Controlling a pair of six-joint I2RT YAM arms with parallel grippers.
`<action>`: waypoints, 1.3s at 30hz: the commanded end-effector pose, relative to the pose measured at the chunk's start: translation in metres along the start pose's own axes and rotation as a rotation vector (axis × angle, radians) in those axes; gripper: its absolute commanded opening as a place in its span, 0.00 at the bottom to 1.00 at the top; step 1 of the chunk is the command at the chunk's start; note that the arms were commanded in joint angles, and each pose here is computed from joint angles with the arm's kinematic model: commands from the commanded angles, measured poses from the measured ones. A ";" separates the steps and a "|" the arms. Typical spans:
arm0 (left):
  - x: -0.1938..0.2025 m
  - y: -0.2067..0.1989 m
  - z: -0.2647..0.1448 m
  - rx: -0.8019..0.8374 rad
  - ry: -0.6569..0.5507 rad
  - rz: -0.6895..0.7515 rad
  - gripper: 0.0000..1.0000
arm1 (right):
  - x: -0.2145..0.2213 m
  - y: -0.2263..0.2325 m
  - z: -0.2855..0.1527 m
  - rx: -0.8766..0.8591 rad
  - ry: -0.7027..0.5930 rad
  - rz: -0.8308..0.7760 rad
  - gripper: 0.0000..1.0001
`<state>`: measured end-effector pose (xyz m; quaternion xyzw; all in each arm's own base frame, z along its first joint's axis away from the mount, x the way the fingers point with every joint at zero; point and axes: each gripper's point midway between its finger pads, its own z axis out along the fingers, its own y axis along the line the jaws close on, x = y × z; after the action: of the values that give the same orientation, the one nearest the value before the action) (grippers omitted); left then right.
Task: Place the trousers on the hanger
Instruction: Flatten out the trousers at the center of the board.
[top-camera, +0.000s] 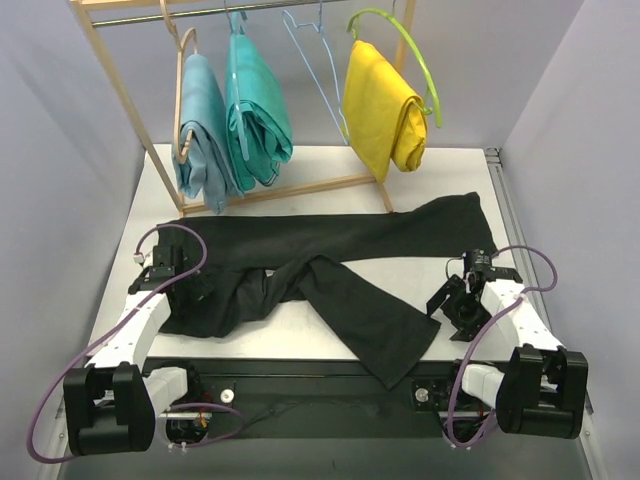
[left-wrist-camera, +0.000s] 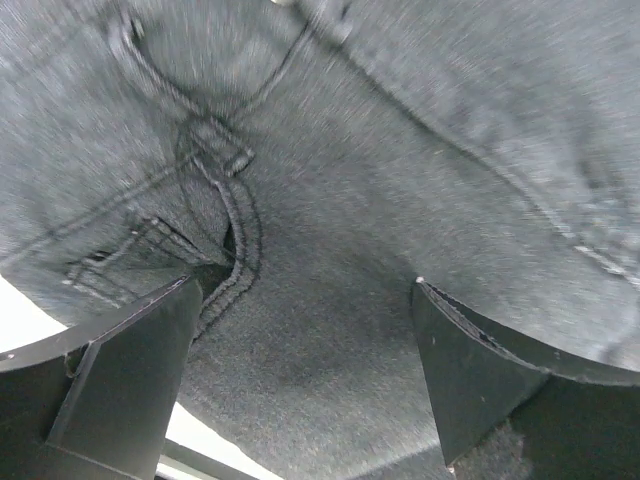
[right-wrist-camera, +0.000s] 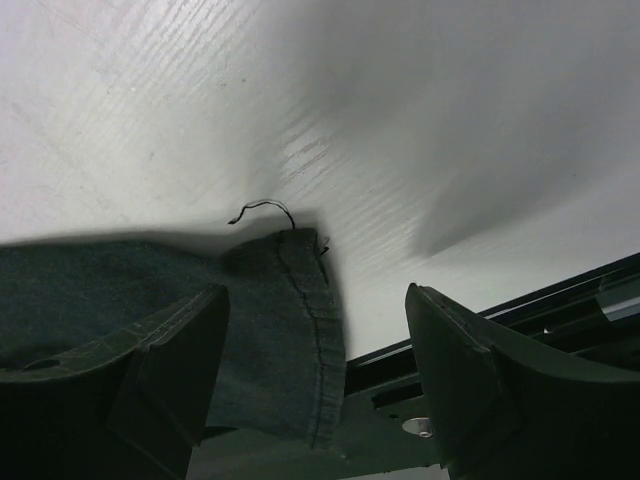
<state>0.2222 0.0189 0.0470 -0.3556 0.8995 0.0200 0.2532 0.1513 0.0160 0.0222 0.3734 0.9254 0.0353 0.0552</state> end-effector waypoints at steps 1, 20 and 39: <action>0.008 -0.009 0.014 0.049 0.004 -0.078 0.97 | 0.006 -0.014 0.001 0.082 -0.037 0.062 0.72; -0.015 -0.037 0.038 0.128 -0.061 -0.075 0.97 | -0.015 0.003 0.039 0.103 -0.014 0.036 0.31; -0.039 -0.004 -0.015 0.012 -0.169 -0.182 0.97 | -0.228 -0.007 -0.082 0.218 -0.366 0.045 0.00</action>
<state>0.2567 0.0250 0.0685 -0.3991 0.8550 -0.0044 0.3312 0.3014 -0.1062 0.0929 0.3984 0.8964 -0.0648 0.1832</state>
